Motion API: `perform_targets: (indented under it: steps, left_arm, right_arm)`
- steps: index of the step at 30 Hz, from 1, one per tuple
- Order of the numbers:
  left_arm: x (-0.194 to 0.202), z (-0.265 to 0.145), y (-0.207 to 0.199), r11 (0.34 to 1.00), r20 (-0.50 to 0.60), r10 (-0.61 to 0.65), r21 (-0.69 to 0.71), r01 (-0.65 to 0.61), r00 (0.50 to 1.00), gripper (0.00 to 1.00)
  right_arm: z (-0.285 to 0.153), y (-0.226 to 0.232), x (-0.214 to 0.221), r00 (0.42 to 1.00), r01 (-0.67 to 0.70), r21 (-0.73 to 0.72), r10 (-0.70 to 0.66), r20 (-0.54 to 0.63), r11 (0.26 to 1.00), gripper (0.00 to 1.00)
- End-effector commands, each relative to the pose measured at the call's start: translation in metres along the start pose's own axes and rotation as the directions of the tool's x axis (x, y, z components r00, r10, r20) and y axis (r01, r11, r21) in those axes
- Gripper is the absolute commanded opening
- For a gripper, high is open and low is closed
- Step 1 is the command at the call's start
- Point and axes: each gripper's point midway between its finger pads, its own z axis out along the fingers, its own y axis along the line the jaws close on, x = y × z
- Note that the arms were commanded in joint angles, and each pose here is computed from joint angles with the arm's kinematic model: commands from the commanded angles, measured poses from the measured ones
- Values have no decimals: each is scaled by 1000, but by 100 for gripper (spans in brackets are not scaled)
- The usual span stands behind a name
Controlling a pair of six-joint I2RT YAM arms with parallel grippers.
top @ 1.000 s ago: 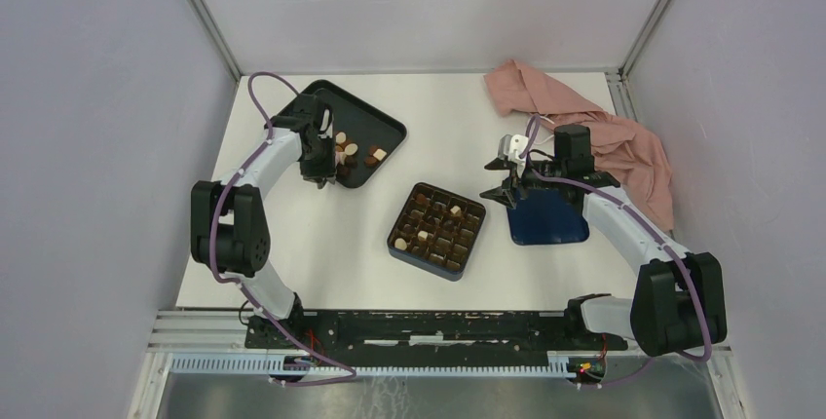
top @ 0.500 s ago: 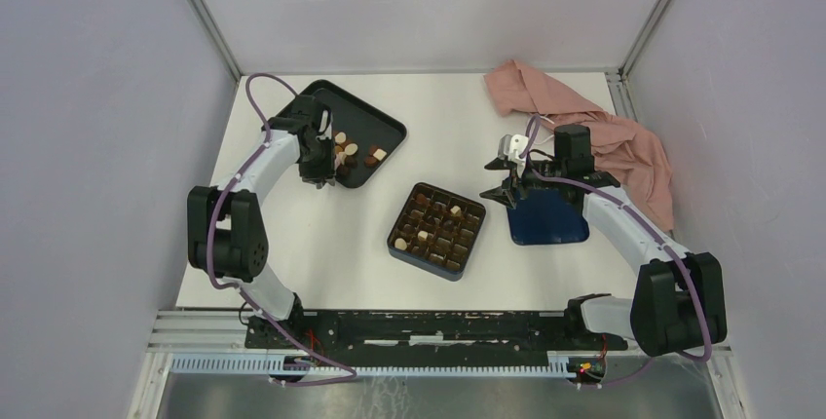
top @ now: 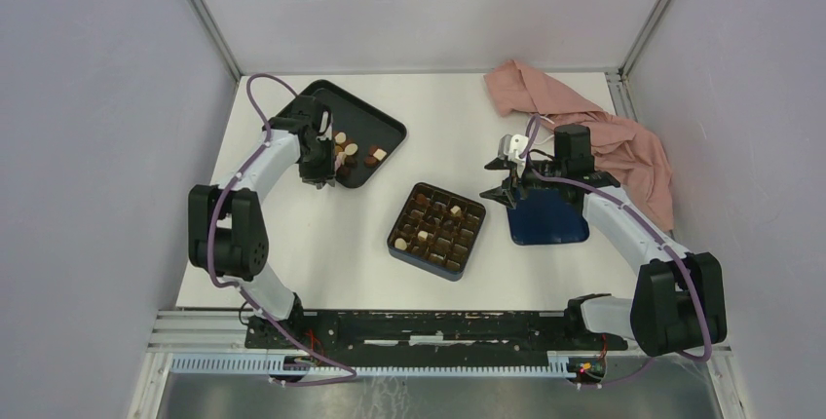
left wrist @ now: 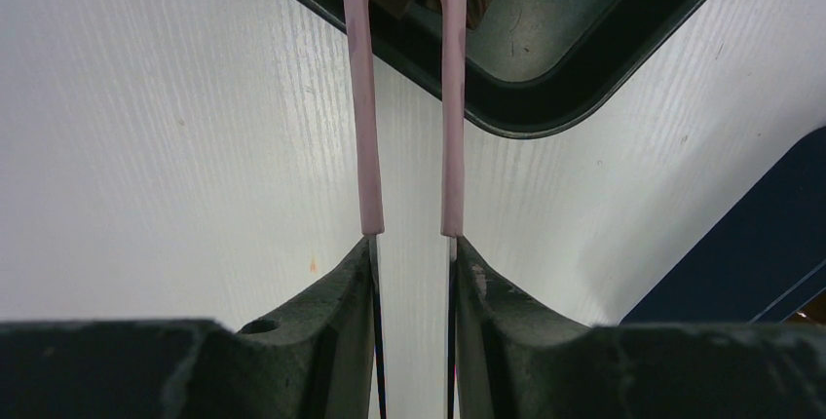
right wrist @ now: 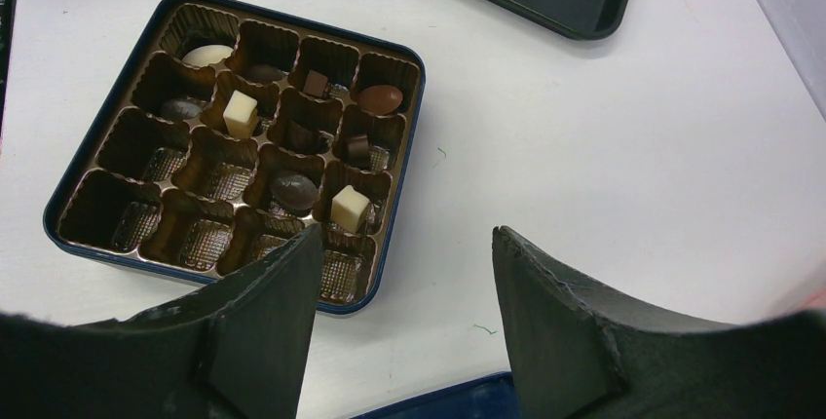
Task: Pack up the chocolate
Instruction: Pick up the fake chocolate from the plate.
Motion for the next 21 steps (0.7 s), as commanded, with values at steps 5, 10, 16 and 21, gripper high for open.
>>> perform_targets:
  steps: [5, 10, 16, 21]
  left_arm:
    - [3, 5, 4, 999, -25, 35, 1, -35, 999, 37]
    - [5, 10, 3, 1000, -44, 25, 20, -25, 999, 38]
    - [4, 11, 1, 999, -51, 23, 36, -21, 998, 40]
    - [1, 11, -1, 999, -52, 22, 49, -20, 998, 31]
  right_arm:
    - [0, -8, -14, 999, 27, 4, -27, 26, 1000, 70]
    - [0, -8, -14, 999, 27, 3, -27, 27, 1000, 70]
    - [0, -8, -14, 999, 26, 1, -26, 28, 1000, 70]
    - [0, -8, -15, 999, 27, 1, -27, 28, 1000, 70]
